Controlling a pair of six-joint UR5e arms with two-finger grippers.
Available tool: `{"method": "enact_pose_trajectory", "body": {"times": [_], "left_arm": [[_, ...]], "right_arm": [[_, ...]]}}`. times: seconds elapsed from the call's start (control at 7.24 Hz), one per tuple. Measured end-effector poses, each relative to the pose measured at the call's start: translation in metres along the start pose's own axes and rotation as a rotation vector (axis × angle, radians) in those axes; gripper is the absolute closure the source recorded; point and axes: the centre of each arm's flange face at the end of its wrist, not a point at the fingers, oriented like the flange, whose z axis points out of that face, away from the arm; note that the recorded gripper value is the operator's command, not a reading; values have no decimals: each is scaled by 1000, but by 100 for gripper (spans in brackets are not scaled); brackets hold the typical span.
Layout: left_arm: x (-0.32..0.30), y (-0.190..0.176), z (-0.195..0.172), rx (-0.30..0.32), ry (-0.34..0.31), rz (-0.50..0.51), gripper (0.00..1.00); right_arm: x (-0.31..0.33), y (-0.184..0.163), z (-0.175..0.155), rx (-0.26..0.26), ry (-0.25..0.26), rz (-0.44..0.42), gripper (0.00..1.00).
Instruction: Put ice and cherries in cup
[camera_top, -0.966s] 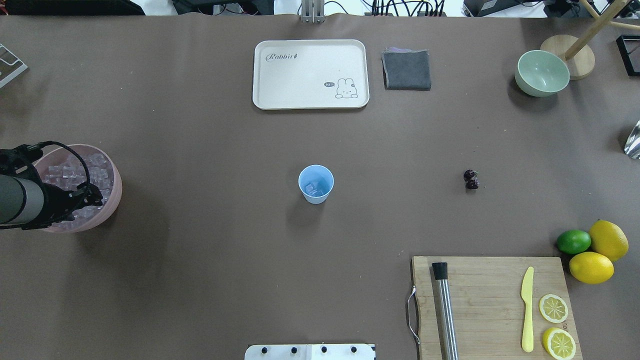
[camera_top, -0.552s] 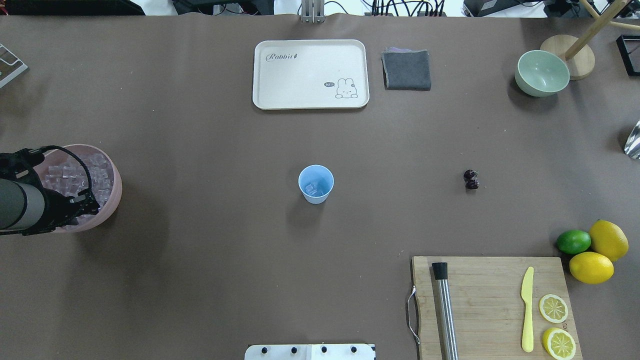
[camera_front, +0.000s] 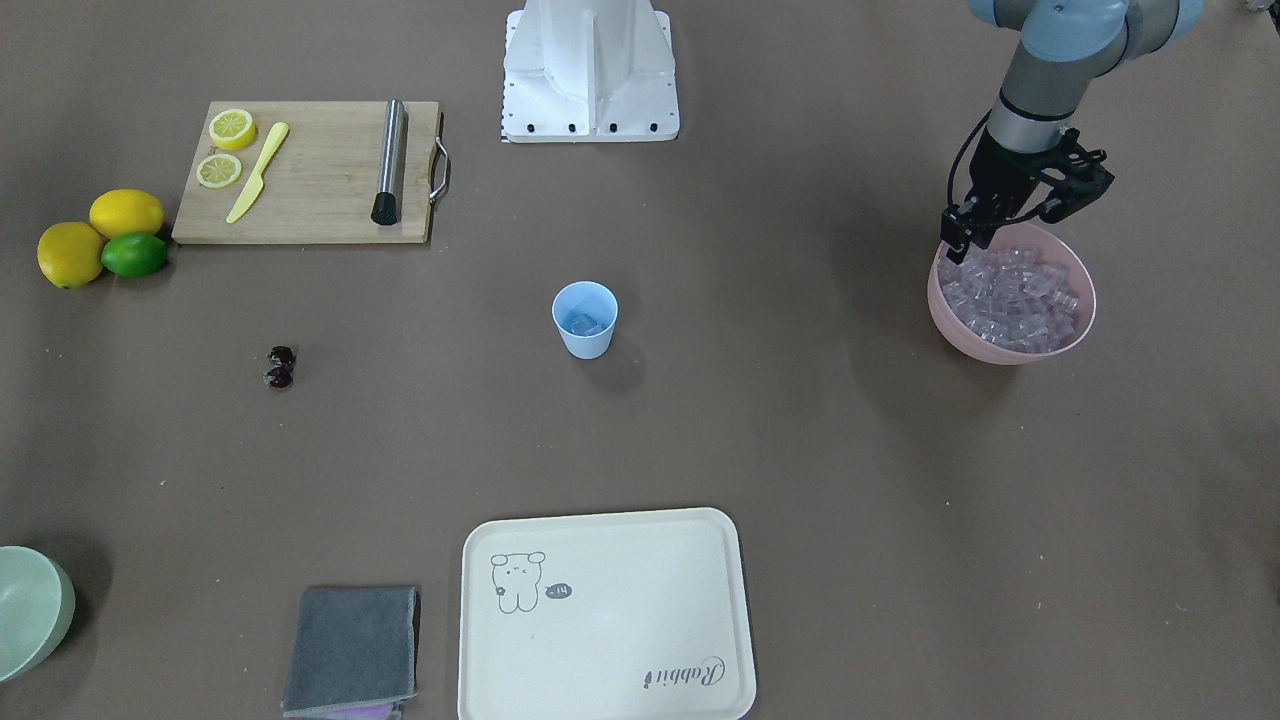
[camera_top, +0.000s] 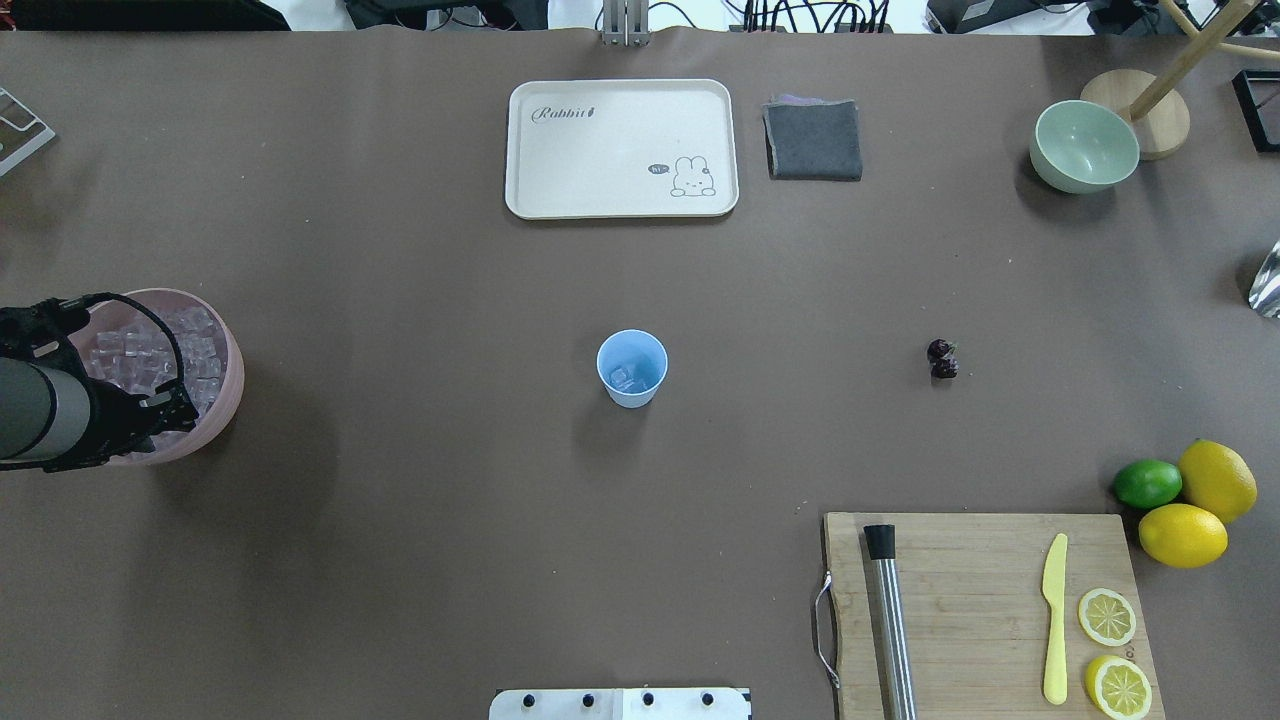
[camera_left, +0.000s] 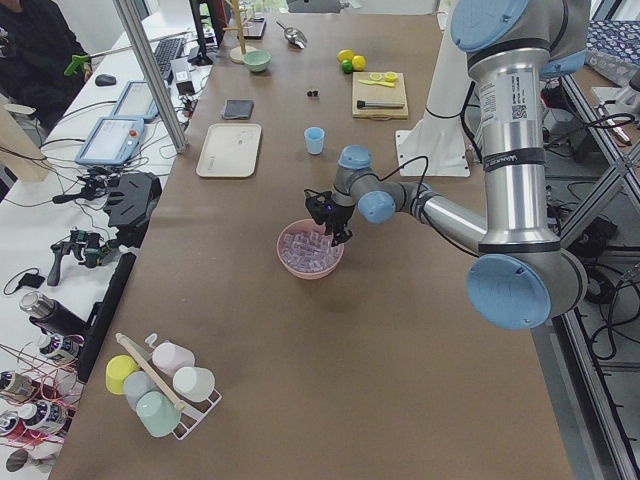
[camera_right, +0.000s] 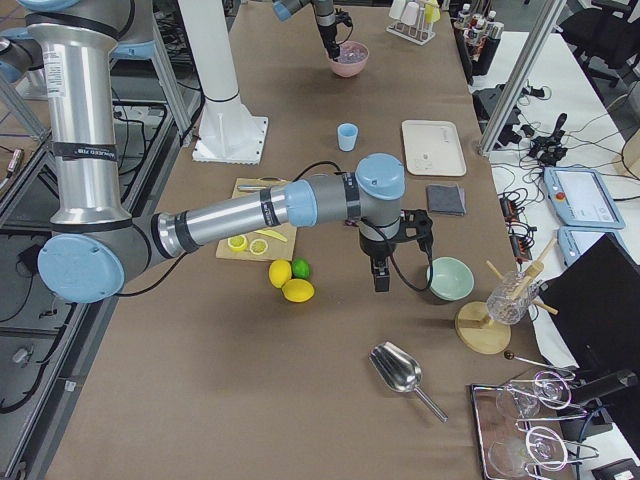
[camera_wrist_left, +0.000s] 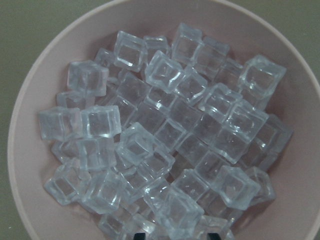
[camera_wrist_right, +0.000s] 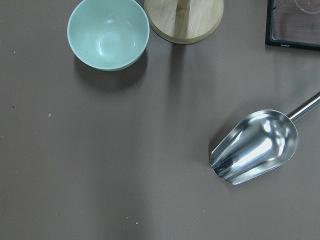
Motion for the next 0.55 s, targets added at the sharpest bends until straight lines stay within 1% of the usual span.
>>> {"method": "enact_pose_trajectory", "body": {"times": [0.55], "left_arm": [[0,-3,8,-1,-12,-3,48]], "right_arm": [[-1,2,-1,1,0,-1,0]]}}
